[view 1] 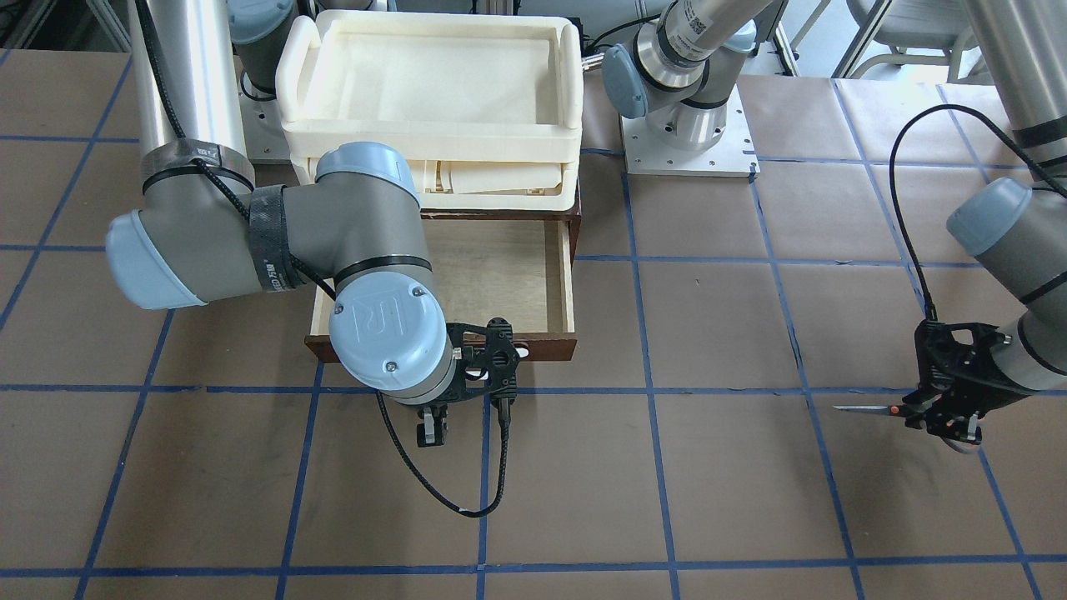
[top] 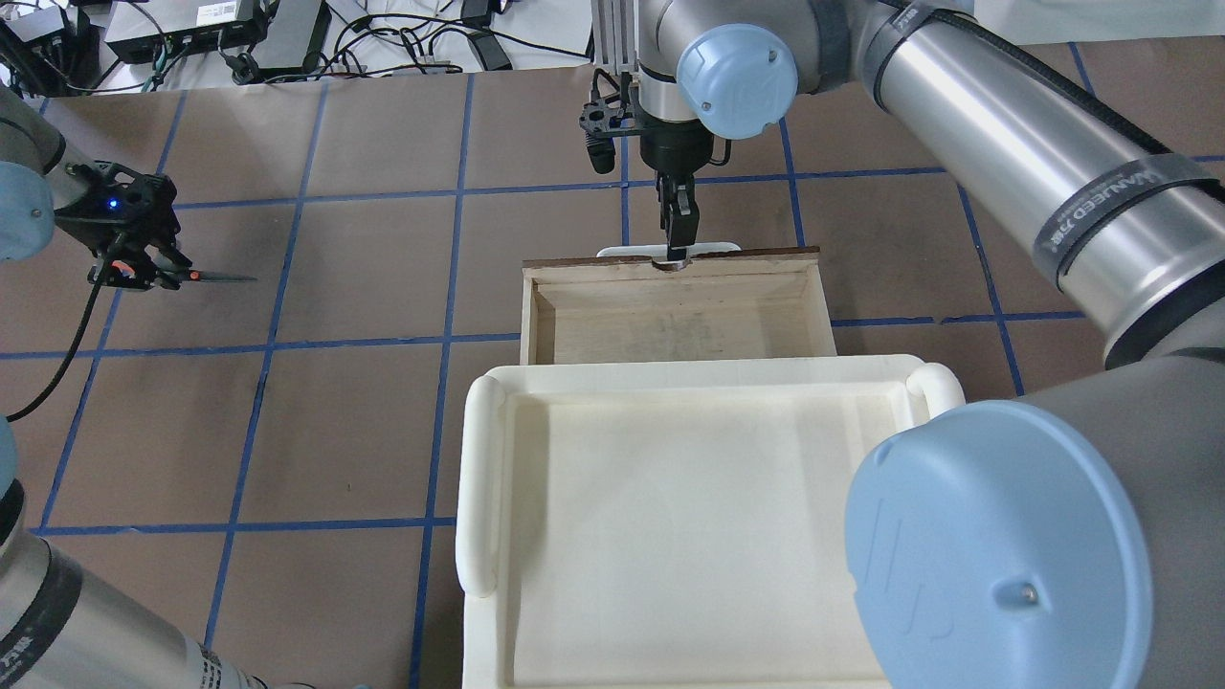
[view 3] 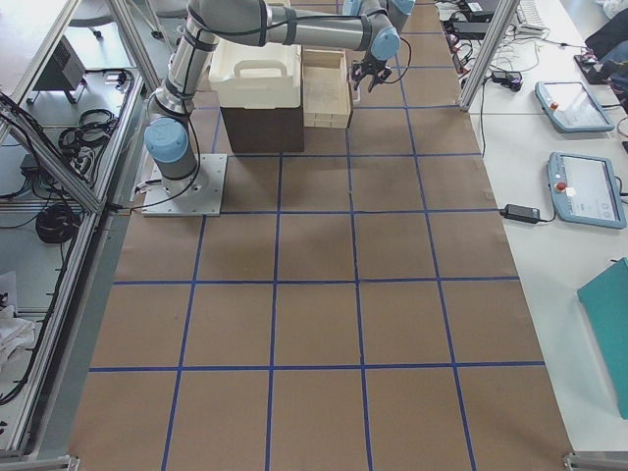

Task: Place scissors in drawer with both arms

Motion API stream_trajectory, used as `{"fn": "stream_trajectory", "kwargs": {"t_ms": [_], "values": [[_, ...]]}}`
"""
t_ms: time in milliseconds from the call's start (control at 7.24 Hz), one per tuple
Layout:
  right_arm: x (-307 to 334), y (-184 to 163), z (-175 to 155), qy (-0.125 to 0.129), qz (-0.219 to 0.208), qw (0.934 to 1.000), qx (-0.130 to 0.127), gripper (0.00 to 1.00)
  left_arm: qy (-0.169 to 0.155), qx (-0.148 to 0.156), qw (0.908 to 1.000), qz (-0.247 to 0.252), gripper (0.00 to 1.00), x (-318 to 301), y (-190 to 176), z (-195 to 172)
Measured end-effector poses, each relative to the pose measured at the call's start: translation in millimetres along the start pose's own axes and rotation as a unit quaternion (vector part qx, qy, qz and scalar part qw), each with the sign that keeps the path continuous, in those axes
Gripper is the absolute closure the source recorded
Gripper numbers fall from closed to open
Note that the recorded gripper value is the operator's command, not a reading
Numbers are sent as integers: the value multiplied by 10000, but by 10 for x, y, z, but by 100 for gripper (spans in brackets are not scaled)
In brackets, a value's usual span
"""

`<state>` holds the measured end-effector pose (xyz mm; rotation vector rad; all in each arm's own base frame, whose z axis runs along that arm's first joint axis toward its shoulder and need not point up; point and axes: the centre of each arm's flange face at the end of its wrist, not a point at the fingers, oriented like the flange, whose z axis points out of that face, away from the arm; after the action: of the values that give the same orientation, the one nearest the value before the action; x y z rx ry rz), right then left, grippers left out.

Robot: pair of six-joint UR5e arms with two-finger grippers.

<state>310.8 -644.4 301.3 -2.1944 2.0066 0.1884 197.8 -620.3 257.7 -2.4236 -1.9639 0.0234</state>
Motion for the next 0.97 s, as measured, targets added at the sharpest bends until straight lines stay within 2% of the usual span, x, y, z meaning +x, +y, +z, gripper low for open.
{"fn": "stream_trajectory", "kwargs": {"t_ms": [414,829,967], "values": [[54,-11,-40,202,-48,9998,31,39,35,10,10000,34,100,8,-101,-123],[130,-23,-26,368,-127,9992,54,38,201,-15,9997,-98,100,20,-462,-443],[143,-25,-31,397,-137,9991,59,28,248,4,9995,-184,100,45,-565,-547]]}}
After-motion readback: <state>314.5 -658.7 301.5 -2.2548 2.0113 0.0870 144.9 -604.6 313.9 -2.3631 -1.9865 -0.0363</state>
